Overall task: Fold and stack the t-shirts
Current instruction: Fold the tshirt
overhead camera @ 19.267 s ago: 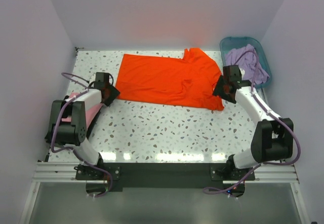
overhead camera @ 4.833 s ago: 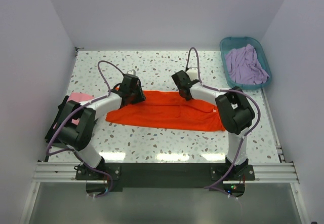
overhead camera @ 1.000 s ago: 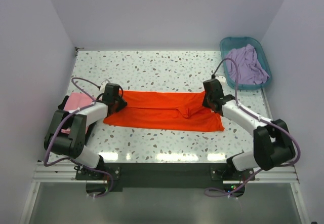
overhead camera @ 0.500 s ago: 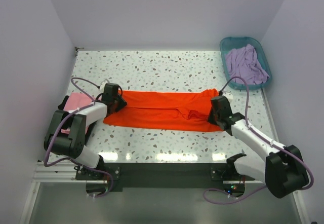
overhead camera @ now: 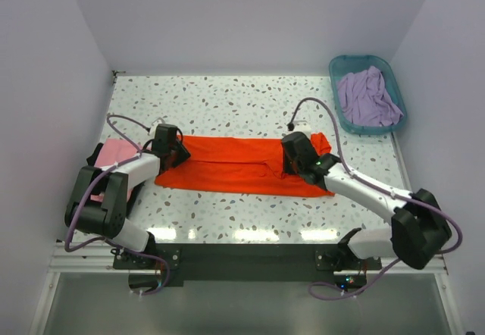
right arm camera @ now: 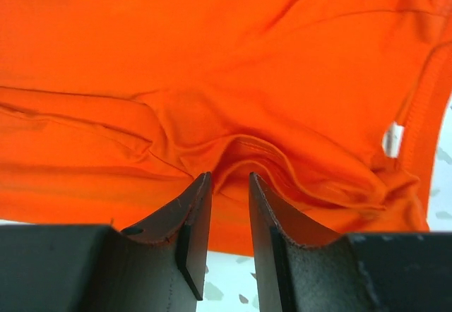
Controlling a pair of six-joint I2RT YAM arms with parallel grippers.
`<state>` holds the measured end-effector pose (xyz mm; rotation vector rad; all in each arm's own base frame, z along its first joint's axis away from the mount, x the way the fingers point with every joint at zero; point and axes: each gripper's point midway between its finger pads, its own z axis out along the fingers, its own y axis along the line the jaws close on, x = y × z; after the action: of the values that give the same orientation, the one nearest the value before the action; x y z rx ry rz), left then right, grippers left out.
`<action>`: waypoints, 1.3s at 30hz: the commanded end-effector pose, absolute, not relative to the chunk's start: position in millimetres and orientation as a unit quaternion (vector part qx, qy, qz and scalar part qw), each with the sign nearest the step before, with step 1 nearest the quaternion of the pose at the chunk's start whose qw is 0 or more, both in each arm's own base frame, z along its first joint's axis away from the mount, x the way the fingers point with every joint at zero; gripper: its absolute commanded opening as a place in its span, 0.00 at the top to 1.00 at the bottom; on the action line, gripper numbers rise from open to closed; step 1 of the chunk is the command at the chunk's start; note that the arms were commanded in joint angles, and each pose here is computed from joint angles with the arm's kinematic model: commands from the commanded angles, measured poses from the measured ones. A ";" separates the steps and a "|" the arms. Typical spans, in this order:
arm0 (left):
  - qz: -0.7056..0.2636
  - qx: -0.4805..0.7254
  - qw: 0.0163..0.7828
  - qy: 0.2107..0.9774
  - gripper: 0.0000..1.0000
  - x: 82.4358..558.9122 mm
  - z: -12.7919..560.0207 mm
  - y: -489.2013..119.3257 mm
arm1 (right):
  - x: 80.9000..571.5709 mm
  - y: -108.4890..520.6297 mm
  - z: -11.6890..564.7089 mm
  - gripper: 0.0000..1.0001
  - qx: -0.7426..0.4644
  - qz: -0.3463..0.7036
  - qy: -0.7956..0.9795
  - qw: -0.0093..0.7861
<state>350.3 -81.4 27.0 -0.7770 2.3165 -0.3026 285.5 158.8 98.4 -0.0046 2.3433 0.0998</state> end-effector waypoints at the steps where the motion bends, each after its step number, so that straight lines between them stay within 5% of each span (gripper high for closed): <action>1: -0.129 -0.289 0.362 0.877 0.63 365.0 51.8 -81.0 | 302.6 170.0 103.5 0.69 -0.029 0.001 0.916 0.401; 19: -0.126 -0.287 0.358 0.879 0.63 364.3 49.8 -80.7 | 290.0 196.8 45.6 0.73 -0.044 -0.029 0.939 0.340; 30: -0.124 -0.288 0.357 0.880 0.63 362.8 47.8 -79.9 | 285.4 200.9 41.9 1.00 -0.029 -0.028 0.941 0.337; 39: -0.122 -0.289 0.357 0.880 0.64 362.2 48.1 -79.3 | 287.5 206.3 79.5 1.00 0.024 0.027 0.925 0.378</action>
<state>350.1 -81.3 27.9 -0.7691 2.3242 -0.3000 279.6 203.4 50.1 -0.0484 2.4569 -0.0036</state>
